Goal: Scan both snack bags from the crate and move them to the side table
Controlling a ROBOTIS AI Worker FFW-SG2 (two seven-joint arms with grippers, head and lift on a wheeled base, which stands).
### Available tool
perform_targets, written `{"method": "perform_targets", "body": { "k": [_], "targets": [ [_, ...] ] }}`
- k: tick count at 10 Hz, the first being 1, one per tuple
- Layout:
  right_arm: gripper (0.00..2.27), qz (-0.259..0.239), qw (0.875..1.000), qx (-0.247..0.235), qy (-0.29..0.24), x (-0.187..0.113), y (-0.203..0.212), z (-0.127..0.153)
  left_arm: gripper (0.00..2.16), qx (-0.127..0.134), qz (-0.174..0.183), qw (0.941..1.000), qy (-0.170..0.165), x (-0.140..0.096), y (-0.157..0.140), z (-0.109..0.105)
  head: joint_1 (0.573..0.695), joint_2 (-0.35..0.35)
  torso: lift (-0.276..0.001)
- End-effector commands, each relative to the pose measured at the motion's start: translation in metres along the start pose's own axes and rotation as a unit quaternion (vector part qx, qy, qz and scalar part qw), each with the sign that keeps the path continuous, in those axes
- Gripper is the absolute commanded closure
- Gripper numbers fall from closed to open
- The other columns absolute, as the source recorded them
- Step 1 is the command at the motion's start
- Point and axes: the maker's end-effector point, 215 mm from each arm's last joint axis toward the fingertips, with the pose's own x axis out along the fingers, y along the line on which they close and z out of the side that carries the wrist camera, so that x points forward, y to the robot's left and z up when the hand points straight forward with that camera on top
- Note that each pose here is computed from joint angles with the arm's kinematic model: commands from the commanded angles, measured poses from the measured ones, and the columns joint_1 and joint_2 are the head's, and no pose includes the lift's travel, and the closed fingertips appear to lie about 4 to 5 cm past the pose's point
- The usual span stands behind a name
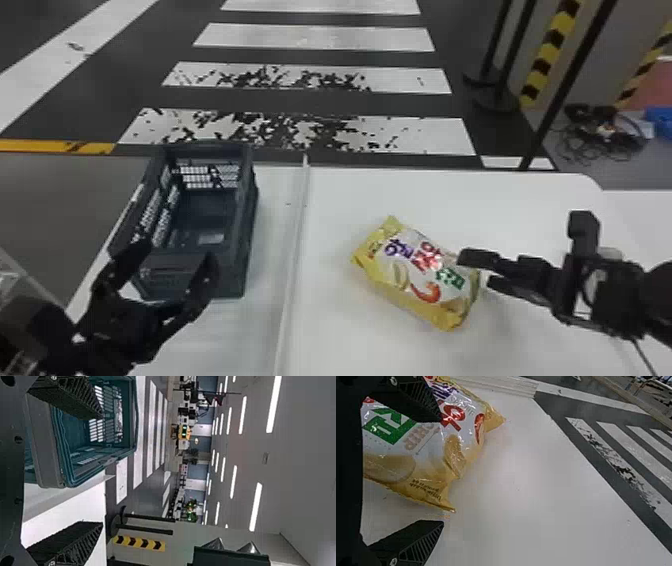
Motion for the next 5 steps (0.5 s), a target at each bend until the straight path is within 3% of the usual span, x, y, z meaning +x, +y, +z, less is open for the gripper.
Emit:
{"method": "perform_targets", "body": {
  "k": [1,3,4,5],
  "targets": [
    [0.1,-0.001,1.0,0.01,0.009,0.004,-0.005,-0.004,0.04,-0.001,0.001,1.0,0.0,0.001,0.002,-0.002,0.695,-0.001,-0.099],
    [0.22,0.016,1.0,0.023,0.015,0.006,0.002,-0.005,0.04,-0.004,0.0,1.0,0.002,0.002,0.001,-0.004,0.695,0.002,-0.099],
    [0.47,0.024,0.999,0.028,0.015,0.006,0.005,-0.004,0.04,-0.004,0.0,1.0,0.001,0.003,0.001,-0.004,0.695,0.005,-0.099],
    [0.88,0.032,0.999,0.035,0.021,0.006,0.007,-0.007,0.04,-0.004,0.0,1.0,0.003,0.004,0.002,-0.006,0.695,0.009,-0.099]
  ]
}}
